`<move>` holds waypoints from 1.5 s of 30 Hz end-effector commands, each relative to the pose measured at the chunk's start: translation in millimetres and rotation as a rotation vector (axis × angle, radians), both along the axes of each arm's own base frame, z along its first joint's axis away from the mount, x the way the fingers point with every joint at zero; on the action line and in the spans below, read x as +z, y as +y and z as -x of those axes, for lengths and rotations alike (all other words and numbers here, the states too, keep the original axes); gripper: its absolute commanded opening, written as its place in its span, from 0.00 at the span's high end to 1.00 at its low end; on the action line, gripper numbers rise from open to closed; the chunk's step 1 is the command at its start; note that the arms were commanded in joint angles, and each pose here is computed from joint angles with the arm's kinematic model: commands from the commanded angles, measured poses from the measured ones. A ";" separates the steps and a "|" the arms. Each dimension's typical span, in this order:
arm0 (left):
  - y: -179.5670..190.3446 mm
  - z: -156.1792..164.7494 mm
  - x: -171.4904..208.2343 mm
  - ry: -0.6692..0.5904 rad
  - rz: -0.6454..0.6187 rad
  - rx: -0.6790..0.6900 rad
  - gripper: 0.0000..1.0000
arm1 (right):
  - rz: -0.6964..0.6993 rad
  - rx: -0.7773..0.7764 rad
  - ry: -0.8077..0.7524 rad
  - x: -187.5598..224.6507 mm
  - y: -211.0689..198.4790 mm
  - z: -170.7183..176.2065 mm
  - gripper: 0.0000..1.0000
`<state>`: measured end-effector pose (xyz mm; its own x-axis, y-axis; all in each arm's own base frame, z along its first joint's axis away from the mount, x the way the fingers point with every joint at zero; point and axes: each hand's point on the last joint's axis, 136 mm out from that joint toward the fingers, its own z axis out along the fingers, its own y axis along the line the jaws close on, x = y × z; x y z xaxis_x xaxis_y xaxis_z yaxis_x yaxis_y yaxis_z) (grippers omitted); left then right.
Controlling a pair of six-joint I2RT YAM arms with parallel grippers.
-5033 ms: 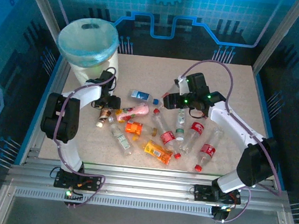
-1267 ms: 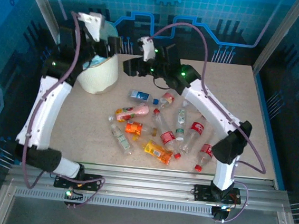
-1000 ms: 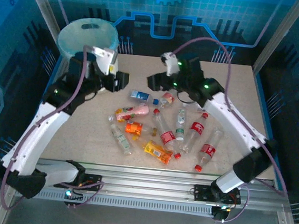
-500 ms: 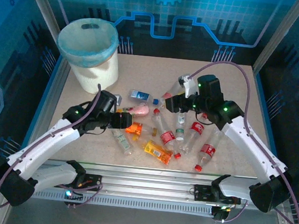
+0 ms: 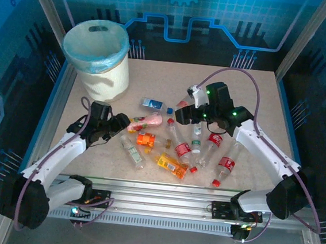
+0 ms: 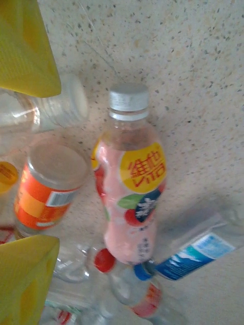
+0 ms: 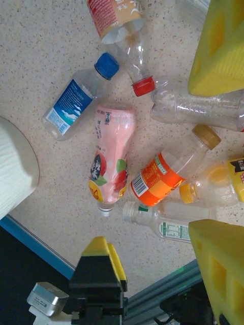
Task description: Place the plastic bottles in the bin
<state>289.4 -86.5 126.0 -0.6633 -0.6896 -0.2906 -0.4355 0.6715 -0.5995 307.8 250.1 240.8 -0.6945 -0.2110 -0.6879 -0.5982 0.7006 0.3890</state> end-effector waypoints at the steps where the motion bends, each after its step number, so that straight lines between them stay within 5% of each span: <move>1: 4.5 -16.3 8.3 -0.065 0.123 0.103 0.27 | -0.036 0.019 -0.006 11.3 8.5 -2.9 0.34; 17: 32.1 -11.8 -41.5 -0.020 0.313 0.329 0.29 | -0.035 0.022 0.023 3.8 14.8 -8.8 0.35; 45: 15.1 -34.8 -90.2 0.032 0.585 0.366 0.37 | -0.015 0.040 0.033 5.2 23.5 -11.3 0.34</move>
<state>321.1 -66.9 38.9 -0.3563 -0.9186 0.1709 -0.6139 0.0922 -0.7840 323.3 266.0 239.3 -0.7095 -0.2185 -0.6700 -0.5974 0.6907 0.4074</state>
